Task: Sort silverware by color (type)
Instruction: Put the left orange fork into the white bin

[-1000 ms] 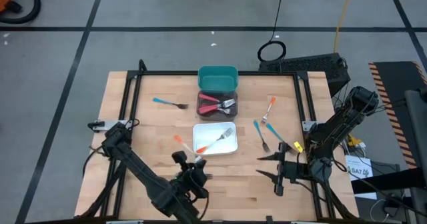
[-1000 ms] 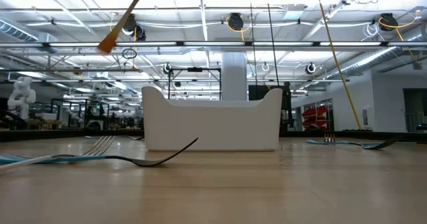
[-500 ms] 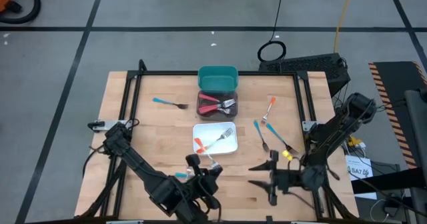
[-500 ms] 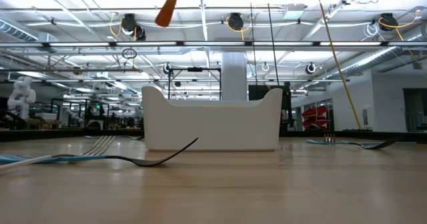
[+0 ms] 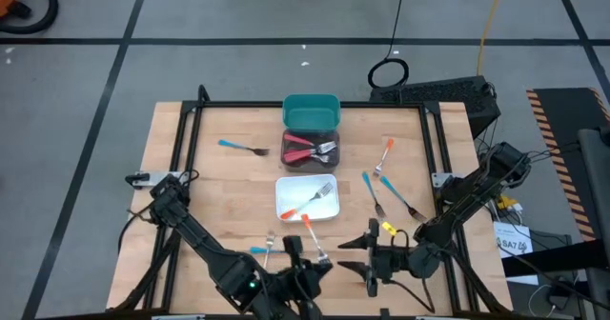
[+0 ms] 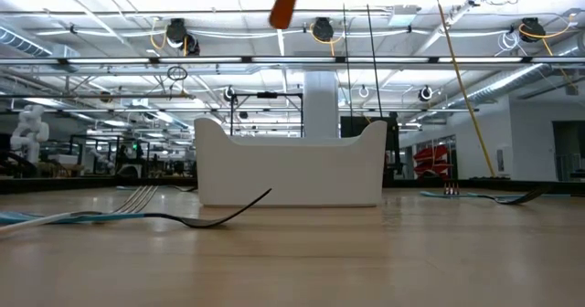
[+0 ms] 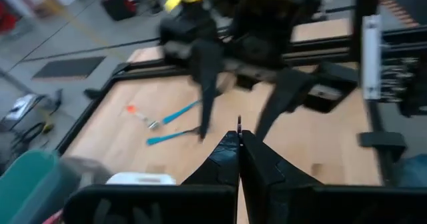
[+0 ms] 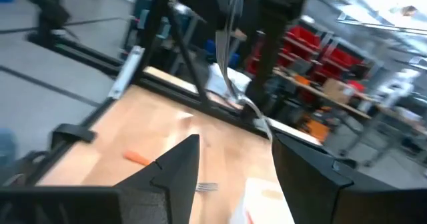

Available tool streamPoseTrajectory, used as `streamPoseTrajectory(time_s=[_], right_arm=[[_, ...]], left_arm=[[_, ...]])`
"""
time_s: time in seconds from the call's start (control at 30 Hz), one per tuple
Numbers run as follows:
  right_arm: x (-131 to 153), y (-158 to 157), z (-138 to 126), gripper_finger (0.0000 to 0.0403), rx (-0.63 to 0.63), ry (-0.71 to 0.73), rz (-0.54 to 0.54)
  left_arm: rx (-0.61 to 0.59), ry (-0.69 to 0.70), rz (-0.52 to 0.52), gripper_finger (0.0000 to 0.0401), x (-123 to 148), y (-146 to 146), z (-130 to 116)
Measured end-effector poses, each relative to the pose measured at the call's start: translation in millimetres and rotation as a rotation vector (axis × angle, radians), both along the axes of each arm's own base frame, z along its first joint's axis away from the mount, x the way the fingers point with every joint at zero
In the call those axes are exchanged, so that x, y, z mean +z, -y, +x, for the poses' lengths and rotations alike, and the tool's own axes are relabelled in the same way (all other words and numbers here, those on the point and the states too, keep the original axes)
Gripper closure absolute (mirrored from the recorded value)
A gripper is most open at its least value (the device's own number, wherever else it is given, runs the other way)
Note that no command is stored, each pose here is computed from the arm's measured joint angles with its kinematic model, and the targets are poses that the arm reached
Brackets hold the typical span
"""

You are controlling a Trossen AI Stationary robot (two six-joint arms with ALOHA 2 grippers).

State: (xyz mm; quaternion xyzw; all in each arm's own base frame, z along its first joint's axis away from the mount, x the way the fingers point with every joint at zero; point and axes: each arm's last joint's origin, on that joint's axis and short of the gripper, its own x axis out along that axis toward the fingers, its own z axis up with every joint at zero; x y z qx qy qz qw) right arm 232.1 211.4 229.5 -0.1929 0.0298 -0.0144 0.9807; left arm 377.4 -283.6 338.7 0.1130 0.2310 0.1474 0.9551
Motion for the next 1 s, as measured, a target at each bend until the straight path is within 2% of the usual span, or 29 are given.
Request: streamPoseTrajectory(time_s=[0.1, 0.33, 0.5, 0.73, 0.87, 1.0], right_arm=[[0.0, 0.9, 2.4, 0.0218, 0.053, -0.004, 0.008], [-0.4, 3.8, 5.1, 0.0216, 0.041, -0.007, 0.015], [-0.5, 6.9, 7.7, 0.0201, 0.029, -0.007, 0.025], [-2.0, 8.5, 11.0, 0.0182, 0.103, -0.026, 0.047], [-2.0, 10.3, 12.8, 0.0196, 0.105, -0.026, 0.054], [-2.0, 12.2, 14.3, 0.023, 0.095, -0.025, 0.053]], left_arm=[[-0.044, 0.015, 0.001, 0.04, 2.4, 4.0, 2.2], [-0.057, 0.025, -0.013, 0.04, 3.2, 5.3, 3.5], [-0.11, 0.032, -0.021, 0.04, -3.9, 9.8, 13.4], [-0.116, 0.061, -0.017, 0.04, -2.0, 6.8, 20.9], [-0.118, 0.065, -0.019, 0.04, -1.6, 7.2, 20.9], [-0.119, 0.074, -0.022, 0.04, -0.8, 7.6, 21.3]])
